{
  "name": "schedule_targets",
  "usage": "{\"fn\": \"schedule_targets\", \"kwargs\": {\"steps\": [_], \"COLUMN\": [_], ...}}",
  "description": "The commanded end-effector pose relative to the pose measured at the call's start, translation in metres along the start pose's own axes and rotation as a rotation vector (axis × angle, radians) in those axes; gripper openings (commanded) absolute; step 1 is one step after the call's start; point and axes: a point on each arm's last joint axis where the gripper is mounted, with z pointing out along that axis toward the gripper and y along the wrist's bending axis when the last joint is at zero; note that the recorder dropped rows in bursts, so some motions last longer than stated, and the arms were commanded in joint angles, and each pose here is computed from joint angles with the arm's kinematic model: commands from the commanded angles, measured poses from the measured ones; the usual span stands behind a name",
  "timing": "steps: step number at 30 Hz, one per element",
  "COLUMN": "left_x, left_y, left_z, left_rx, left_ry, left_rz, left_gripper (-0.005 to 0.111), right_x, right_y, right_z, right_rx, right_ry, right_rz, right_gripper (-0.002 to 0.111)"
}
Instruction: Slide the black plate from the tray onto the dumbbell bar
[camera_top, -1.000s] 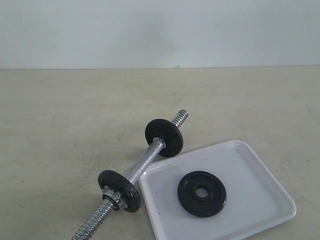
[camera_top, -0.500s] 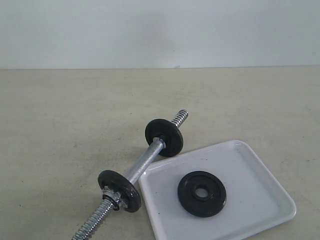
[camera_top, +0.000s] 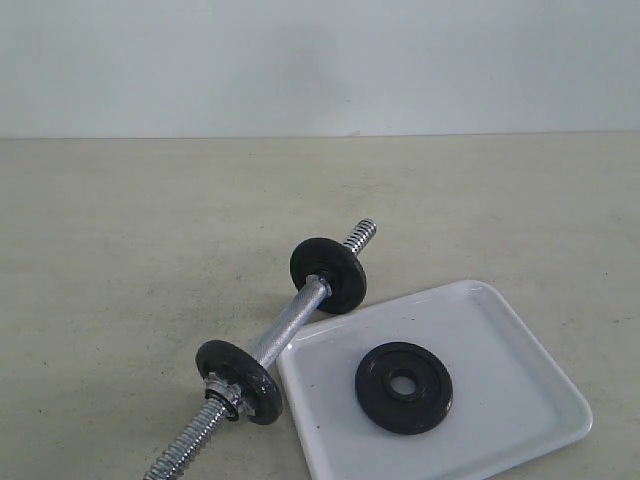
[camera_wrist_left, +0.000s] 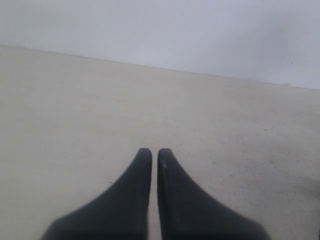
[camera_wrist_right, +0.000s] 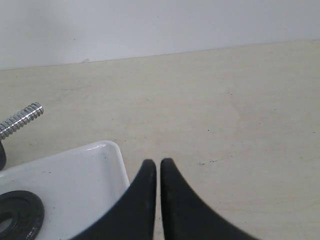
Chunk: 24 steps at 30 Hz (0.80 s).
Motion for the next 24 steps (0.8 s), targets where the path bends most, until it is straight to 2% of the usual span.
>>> {"fn": "schedule_targets", "kwargs": {"steps": [1, 10, 15, 20, 24], "left_x": [0.000, -0.001, -0.016, -0.035, -0.038], "left_y": [0.000, 0.001, -0.002, -0.007, -0.009], "left_z": [0.000, 0.000, -0.001, -0.007, -0.009], "left_rx": [0.005, -0.008, 0.033, 0.126, 0.185], "left_ry": [-0.005, -0.015, -0.181, -0.397, -0.425], "left_rz": [-0.021, 0.020, 0.025, 0.022, -0.013], "left_gripper": [0.004, 0.004, 0.004, 0.004, 0.004], "right_x": [-0.001, -0.001, -0.001, -0.001, -0.001], "right_y": [-0.001, -0.001, -0.001, -0.001, -0.001], "right_z": [0.000, 0.000, 0.000, 0.000, 0.000], "right_rx": [0.009, 0.009, 0.009, 0.009, 0.009], "right_ry": [-0.014, -0.014, -0.014, -0.014, -0.014], "right_rz": [-0.004, -0.004, -0.004, -0.004, -0.004], "right_gripper": [0.001, 0.001, 0.001, 0.001, 0.001]}}
